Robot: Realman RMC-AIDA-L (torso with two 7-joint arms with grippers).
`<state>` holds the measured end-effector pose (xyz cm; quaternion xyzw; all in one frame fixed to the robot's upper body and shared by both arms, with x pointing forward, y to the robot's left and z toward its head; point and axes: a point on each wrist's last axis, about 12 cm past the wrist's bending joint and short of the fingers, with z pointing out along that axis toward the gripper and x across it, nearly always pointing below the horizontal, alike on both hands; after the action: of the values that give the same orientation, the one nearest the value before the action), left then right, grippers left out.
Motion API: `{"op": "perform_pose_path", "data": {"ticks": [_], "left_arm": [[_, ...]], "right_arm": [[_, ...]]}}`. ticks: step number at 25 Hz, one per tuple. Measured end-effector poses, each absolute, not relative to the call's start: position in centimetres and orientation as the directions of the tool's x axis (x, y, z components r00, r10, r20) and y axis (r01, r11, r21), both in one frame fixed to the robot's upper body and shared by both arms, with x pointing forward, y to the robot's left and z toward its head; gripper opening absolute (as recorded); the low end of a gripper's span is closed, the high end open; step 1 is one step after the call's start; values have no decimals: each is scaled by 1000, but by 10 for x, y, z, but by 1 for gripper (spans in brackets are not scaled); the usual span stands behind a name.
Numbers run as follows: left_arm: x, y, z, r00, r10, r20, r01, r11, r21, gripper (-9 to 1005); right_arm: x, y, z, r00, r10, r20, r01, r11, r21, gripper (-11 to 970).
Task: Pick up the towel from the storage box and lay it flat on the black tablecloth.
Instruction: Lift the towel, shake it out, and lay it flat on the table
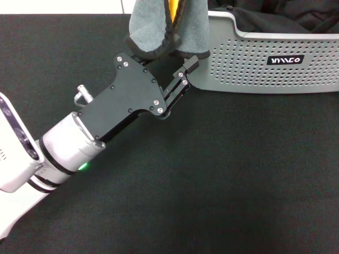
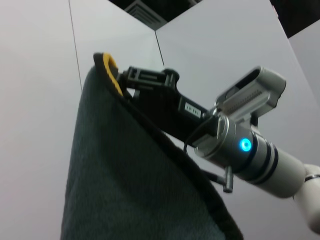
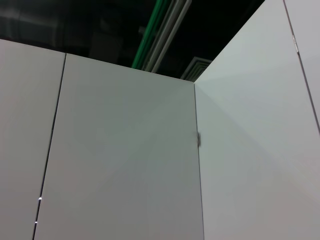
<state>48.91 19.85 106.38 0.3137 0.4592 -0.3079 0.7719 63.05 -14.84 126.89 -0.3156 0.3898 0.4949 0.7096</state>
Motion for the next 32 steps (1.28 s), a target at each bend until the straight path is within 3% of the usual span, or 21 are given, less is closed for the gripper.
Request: {"op": "perform_pose_path", "data": {"ticks": [6, 18, 32], "left_arm": [[483, 202, 1066, 425, -203, -882, 751, 624, 218, 397], [482, 200, 1055, 508, -21, -861, 648, 669, 365, 398], [485, 212, 1059, 566, 38, -824, 536, 742, 402, 397]], "right_arm": [[631, -150, 1268, 206, 454, -867, -947, 317, -60, 47], [630, -149, 1268, 202, 457, -866, -949, 311, -58, 50], [630, -149, 1269, 198, 462, -864, -951, 305, -55, 53]]}}
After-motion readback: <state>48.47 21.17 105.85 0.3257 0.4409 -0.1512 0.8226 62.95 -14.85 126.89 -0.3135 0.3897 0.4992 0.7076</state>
